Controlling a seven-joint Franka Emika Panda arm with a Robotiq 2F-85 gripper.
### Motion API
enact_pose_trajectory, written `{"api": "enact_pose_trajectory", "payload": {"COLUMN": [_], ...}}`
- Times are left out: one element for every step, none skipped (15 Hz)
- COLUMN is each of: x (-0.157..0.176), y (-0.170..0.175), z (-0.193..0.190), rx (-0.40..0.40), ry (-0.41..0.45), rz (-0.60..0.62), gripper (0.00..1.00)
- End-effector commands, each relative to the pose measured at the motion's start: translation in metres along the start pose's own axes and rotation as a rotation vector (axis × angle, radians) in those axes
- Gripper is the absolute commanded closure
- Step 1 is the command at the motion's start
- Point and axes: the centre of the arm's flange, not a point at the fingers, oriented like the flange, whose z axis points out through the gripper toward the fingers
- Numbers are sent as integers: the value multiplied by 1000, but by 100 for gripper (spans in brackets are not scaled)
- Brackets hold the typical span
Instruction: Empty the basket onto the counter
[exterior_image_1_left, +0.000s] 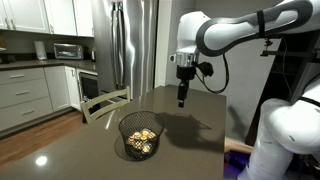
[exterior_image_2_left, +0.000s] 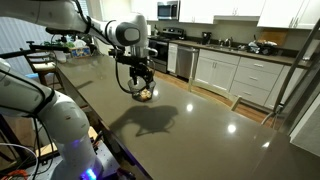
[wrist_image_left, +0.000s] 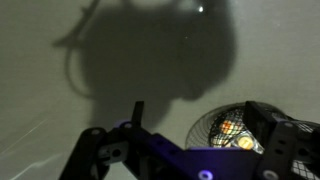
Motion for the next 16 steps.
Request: {"api": "enact_pose_trajectory", "payload": {"x": [27,32,38,43,50,56,63,68,73,77,80,83,84,86,86,87], "y": [-22,-26,-28,-27,-26,-25,-24,-24,-24,-24,-26,-28,-30,-32,-34,-35], "z": [-4,-4,-3,-1,2,5,9,12,16,21,26,31,36,39,43,47], "rx": [83,92,93,84,61,45,37,37,43,44,50,54,61,61,65,68], "ry": [43,65,89,116,145,169,182,190,187,184,174,164,146,137,123,113], "rz": [52,73,99,123,154,181,207,230,251,268,276,283,284,288,284,282], "gripper": [0,0,0,0,0,0,0,0,0,0,0,0,0,0,0,0]}}
